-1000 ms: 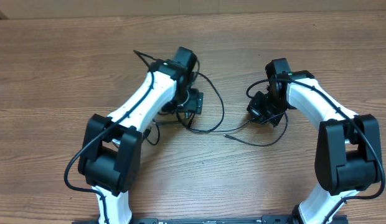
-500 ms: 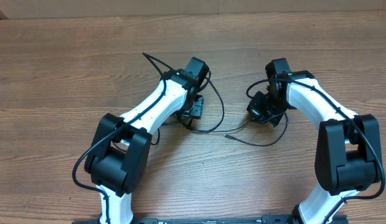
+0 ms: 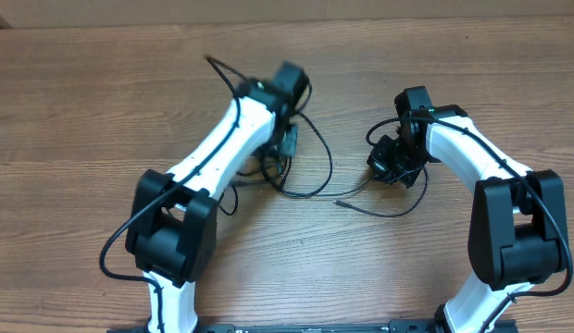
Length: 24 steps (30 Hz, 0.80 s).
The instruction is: Untangle cables
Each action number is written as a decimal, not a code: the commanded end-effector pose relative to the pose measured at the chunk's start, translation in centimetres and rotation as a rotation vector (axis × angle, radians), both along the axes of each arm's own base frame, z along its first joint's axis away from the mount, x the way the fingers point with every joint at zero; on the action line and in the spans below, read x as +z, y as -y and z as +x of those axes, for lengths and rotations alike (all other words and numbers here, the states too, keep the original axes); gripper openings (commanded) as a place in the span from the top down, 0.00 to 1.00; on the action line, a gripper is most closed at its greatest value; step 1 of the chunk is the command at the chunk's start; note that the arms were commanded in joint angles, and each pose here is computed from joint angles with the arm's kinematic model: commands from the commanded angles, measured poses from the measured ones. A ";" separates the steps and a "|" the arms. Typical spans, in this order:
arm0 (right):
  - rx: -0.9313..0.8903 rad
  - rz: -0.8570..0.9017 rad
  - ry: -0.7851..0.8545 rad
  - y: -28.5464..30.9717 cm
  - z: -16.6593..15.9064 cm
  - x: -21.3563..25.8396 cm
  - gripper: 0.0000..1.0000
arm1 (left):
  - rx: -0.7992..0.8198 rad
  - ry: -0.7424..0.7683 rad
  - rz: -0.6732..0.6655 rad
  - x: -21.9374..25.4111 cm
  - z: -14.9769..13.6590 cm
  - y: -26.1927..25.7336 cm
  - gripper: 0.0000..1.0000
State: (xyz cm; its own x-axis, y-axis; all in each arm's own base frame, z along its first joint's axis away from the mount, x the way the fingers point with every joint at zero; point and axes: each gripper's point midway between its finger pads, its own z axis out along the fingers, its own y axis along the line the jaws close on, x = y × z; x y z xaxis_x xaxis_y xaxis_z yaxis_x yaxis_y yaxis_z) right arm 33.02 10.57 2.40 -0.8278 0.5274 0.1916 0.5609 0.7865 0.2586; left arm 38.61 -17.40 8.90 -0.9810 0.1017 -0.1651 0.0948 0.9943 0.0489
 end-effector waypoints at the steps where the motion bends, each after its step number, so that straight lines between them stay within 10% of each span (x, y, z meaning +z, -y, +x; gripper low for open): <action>1: 0.006 -0.013 0.029 0.2 0.3 0.7 0.96 | 0.008 0.031 -0.055 2.8 1.5 -0.2 0.96; 3: 0.006 -0.013 0.029 0.2 0.3 0.7 0.96 | 0.008 0.029 -0.069 3.1 1.6 -0.2 0.85; 7: 0.006 -0.013 0.030 0.2 0.3 0.7 0.96 | 0.004 0.005 -0.057 2.3 1.0 -0.2 0.00; 15: 0.006 -0.013 0.029 0.2 0.3 0.7 0.96 | -0.075 -0.043 -0.028 -1.5 -0.9 0.4 0.00; 24: 0.006 -0.013 0.030 0.2 0.3 0.7 0.96 | -0.130 -0.037 -0.033 -6.0 -2.6 2.0 0.22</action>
